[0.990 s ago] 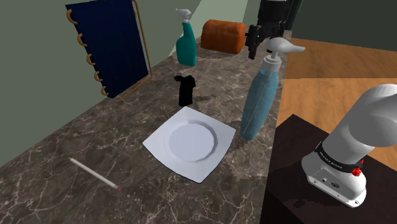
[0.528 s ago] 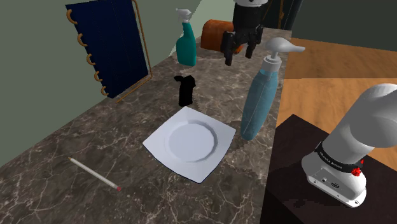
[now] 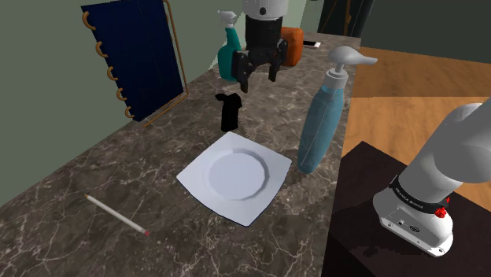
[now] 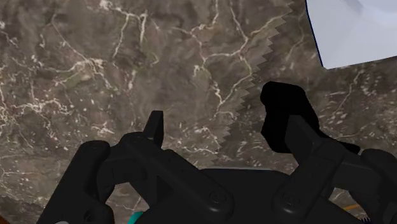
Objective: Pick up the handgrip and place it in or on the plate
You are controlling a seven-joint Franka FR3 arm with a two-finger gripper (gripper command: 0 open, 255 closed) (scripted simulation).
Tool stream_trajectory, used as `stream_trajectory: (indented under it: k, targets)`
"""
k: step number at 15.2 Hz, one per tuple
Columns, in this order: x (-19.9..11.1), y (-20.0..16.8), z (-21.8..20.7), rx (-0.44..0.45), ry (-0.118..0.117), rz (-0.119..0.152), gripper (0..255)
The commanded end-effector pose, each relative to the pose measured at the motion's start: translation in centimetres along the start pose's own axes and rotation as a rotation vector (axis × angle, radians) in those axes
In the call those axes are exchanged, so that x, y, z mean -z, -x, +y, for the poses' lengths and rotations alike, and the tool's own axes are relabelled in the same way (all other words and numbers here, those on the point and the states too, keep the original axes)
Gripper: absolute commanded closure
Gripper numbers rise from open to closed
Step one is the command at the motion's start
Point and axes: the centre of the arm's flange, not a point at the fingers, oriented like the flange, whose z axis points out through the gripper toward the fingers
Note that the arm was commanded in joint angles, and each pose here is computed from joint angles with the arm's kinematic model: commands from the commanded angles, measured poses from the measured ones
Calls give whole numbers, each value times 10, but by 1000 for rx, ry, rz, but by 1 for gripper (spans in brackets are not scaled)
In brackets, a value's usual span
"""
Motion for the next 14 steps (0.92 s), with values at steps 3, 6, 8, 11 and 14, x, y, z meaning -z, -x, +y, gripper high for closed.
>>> stream_trajectory:
  k: [3, 6, 8, 11, 14]
  targets:
    - [2, -9, -52, 13, 3, 25, 0]
    - [-9, -11, -63, 16, 3, 30, 0]
    - [-20, -11, -63, 16, 3, 30, 0]
    - [-36, -12, -63, 16, 3, 30, 0]
    - [-39, -12, -63, 16, 3, 30, 0]
